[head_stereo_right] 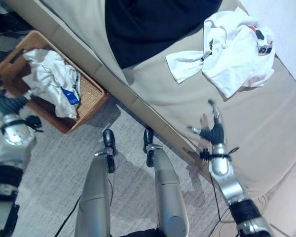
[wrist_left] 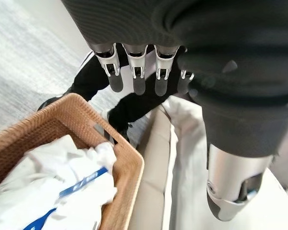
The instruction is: Pick up clothes into the bucket
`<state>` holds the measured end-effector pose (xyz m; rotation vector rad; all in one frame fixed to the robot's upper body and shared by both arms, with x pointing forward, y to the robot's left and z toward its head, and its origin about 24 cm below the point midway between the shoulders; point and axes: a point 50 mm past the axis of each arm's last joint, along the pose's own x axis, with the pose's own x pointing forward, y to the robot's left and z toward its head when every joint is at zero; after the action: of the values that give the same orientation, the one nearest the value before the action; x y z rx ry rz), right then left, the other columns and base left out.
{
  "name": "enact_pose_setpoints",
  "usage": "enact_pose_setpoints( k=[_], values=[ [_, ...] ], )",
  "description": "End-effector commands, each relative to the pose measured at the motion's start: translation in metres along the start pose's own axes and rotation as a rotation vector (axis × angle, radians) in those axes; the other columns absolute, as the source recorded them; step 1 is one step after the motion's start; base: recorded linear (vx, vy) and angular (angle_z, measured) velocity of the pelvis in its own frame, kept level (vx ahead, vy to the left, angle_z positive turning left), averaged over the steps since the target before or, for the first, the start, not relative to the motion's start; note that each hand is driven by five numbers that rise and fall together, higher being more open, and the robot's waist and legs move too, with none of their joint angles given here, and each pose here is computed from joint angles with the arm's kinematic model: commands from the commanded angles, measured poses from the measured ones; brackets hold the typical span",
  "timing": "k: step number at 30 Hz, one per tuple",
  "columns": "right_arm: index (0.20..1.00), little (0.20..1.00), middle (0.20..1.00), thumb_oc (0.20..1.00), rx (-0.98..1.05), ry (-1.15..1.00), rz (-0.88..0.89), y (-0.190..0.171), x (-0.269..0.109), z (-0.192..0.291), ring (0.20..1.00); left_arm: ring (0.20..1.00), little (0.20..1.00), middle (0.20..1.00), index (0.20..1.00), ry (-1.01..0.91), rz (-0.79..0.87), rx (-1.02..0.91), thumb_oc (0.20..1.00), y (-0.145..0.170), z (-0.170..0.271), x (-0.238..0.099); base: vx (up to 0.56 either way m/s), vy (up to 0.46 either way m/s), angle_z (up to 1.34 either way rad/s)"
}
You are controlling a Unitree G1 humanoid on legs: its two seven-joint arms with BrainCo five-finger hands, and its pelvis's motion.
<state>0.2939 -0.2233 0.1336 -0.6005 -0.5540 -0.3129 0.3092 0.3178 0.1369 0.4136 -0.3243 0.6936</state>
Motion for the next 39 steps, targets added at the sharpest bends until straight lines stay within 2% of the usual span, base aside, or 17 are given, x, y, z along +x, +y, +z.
enact_pose_setpoints(
  k=[1, 3, 6, 11, 13, 14, 16, 19, 24, 26, 27, 30, 34, 39],
  values=[
    [1.000, 1.000, 1.000, 1.000, -0.197, -0.187, -0.117, -0.036, 0.025, 0.021, 1.000, 1.000, 1.000, 1.000, 1.000, -0.058, -0.128, -0.035, 1.000, -0.029, -0.003, -0.031, 0.04, -0.068, 0.16],
    [1.000, 1.000, 1.000, 1.000, -0.256, -0.231, -0.140, -0.039, 0.036, 0.026, 1.000, 1.000, 1.000, 1.000, 1.000, -0.048, -0.220, -0.008, 1.000, -0.041, -0.013, -0.051, 0.03, -0.081, 0.27],
    [1.000, 1.000, 1.000, 1.000, -0.289, -0.259, -0.143, -0.038, 0.050, 0.032, 1.000, 1.000, 1.000, 1.000, 1.000, 0.092, -0.266, -0.068, 1.000, -0.053, -0.037, -0.080, 0.03, -0.103, 0.21],
    [1.000, 1.000, 1.000, 1.000, -0.352, -0.175, -0.153, -0.044, 0.074, 0.019, 1.000, 1.000, 1.000, 1.000, 1.000, 0.230, -0.372, -0.017, 1.000, -0.063, -0.068, -0.117, 0.02, -0.123, 0.29],
    [1.000, 1.000, 1.000, 1.000, -0.426, -0.067, -0.209, -0.064, 0.090, 0.003, 1.000, 1.000, 1.000, 1.000, 1.000, 0.298, -0.446, 0.005, 1.000, -0.066, -0.081, -0.141, 0.02, -0.125, 0.27],
    [1.000, 1.000, 1.000, 1.000, -0.426, -0.069, -0.209, -0.064, 0.090, 0.003, 1.000, 1.000, 1.000, 1.000, 1.000, 0.299, -0.445, 0.004, 1.000, -0.066, -0.081, -0.141, 0.02, -0.072, 0.24],
    [1.000, 1.000, 1.000, 1.000, -0.508, 0.062, -0.269, -0.092, 0.108, -0.013, 1.000, 1.000, 1.000, 1.000, 1.000, 0.362, -0.514, 0.008, 1.000, -0.070, -0.091, -0.161, 0.01, -0.054, 0.29],
    [1.000, 1.000, 1.000, 1.000, -0.549, 0.096, -0.291, -0.103, 0.115, -0.015, 1.000, 1.000, 1.000, 1.000, 1.000, 0.383, -0.540, -0.001, 1.000, -0.072, -0.093, -0.168, 0.00, -0.035, 0.11],
    [1.000, 1.000, 1.000, 1.000, -0.708, 0.335, -0.393, -0.161, 0.128, -0.028, 1.000, 1.000, 1.000, 1.000, 1.000, 0.435, -0.661, -0.040, 1.000, -0.089, -0.092, -0.196, -0.01, -0.038, 0.05],
    [1.000, 1.000, 1.000, 1.000, -0.709, 0.326, -0.408, -0.161, 0.133, -0.023, 1.000, 1.000, 1.000, 1.000, 1.000, 0.435, -0.665, -0.048, 1.000, -0.091, -0.091, -0.197, 0.00, -0.007, -0.04],
    [1.000, 1.000, 1.000, 1.000, -0.751, 0.411, -0.440, -0.181, 0.121, -0.034, 1.000, 1.000, 1.000, 1.000, 1.000, 0.421, -0.689, -0.063, 1.000, -0.097, -0.086, -0.199, -0.01, -0.014, -0.08],
    [1.000, 1.000, 1.000, 1.000, -0.742, 0.380, -0.444, -0.175, 0.131, -0.024, 1.000, 1.000, 1.000, 1.000, 1.000, 0.421, -0.673, -0.070, 1.000, -0.096, -0.085, -0.197, -0.01, 0.004, -0.07],
    [1.000, 1.000, 1.000, 1.000, -0.760, 0.463, -0.457, -0.194, 0.124, -0.031, 1.000, 1.000, 1.000, 1.000, 1.000, 0.396, -0.686, -0.129, 1.000, -0.104, -0.073, -0.196, -0.01, -0.014, -0.12],
    [1.000, 1.000, 1.000, 1.000, -0.716, 0.440, -0.455, -0.190, 0.138, -0.017, 1.000, 1.000, 1.000, 1.000, 1.000, 0.393, -0.664, -0.157, 1.000, -0.105, -0.070, -0.191, -0.02, -0.014, -0.11]
  ],
)
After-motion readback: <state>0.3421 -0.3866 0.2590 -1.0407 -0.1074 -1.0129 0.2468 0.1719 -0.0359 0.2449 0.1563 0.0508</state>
